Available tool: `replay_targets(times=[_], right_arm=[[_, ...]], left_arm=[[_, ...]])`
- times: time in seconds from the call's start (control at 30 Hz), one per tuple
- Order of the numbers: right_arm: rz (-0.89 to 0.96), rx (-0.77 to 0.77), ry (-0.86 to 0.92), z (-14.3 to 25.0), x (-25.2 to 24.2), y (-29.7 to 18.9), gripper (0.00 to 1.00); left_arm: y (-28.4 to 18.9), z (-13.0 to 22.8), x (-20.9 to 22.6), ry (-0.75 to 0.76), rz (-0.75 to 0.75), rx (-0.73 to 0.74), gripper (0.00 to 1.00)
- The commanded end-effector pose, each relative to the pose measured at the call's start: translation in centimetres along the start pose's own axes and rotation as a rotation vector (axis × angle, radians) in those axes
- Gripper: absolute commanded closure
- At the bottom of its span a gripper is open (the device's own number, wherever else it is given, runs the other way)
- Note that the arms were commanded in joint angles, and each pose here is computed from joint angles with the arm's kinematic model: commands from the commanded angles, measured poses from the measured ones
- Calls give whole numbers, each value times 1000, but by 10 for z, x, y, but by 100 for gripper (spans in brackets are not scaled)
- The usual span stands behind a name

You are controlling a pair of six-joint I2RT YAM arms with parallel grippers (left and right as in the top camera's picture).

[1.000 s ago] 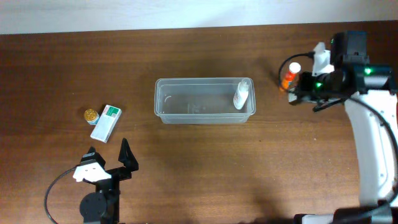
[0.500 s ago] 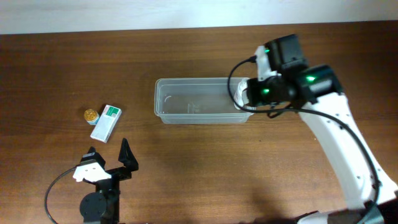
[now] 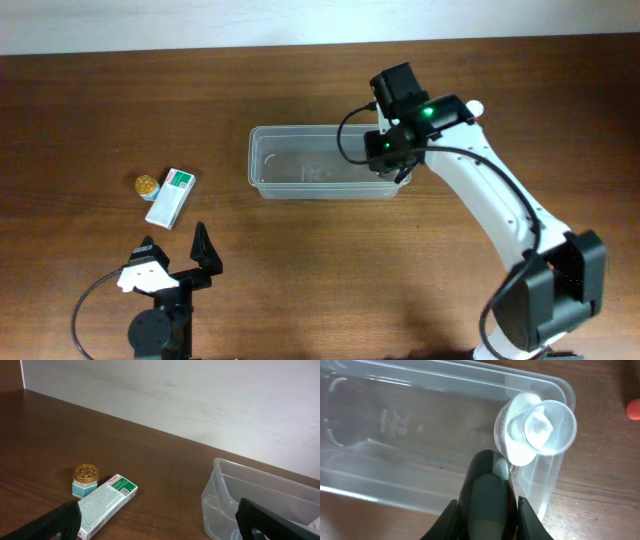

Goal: Pack container
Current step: 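Carry the dark bottle left over the container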

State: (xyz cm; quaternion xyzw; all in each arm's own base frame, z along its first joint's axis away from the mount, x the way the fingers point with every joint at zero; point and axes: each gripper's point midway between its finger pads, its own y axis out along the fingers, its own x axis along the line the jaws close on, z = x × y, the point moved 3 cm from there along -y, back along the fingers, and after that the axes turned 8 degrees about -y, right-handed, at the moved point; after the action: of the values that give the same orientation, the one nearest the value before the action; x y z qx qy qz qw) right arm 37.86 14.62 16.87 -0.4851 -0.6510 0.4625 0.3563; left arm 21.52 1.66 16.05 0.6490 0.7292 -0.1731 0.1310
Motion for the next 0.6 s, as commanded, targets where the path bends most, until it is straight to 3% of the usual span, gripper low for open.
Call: replay_targets(times=[0.0, 0.57], right_arm=[[23, -14, 13, -6, -1, 2, 83], [65, 82, 185, 9, -5, 37, 83]], left_arm=[[0, 1, 0, 8, 6, -2, 1], [0, 1, 0, 8, 6, -2, 0]])
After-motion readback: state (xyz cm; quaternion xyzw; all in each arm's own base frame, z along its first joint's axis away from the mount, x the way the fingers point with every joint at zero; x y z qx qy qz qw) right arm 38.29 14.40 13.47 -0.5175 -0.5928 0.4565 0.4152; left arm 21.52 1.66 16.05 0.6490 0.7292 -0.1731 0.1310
